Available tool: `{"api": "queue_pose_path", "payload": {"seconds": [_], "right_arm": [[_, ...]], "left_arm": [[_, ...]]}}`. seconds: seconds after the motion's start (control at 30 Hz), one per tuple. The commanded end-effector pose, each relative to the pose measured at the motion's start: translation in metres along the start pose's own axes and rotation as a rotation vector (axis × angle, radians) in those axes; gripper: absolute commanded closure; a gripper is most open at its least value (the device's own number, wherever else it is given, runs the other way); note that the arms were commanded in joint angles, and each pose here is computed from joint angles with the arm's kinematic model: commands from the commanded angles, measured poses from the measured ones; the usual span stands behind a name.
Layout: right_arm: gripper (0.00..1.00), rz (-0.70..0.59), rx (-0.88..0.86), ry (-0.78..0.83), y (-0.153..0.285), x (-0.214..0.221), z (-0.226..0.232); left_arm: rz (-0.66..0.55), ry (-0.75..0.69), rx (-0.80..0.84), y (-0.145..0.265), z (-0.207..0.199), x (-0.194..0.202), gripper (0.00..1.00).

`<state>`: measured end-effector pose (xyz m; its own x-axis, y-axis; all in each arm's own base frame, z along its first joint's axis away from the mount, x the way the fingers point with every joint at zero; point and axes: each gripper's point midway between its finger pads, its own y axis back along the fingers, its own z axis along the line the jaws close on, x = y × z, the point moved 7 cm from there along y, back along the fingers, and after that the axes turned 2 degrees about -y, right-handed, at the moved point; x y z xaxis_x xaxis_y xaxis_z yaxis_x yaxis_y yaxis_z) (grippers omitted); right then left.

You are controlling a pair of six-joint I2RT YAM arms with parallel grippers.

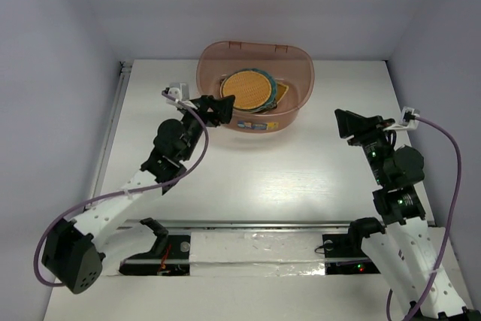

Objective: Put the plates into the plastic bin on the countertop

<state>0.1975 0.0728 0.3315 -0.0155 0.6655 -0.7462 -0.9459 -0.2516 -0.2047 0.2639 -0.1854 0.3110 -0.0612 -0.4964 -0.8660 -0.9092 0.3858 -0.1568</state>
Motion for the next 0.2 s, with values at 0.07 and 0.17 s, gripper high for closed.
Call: {"api": "queue_pose_path", "payload": {"seconds": [0.07,0.17], "right_arm": [[0.46,-0.066,-0.111,0.008,0.001,-0.02,0.024],[0.46,-0.054,-0.141,-0.009,-0.002,-0.019,0.027]], "left_arm": [[-0.041,0.062,0.045,0.025,-0.004,-0.008,0.26],[-0.03,0.066,0.04,0.034,-0.001,-0.005,0.26]]}}
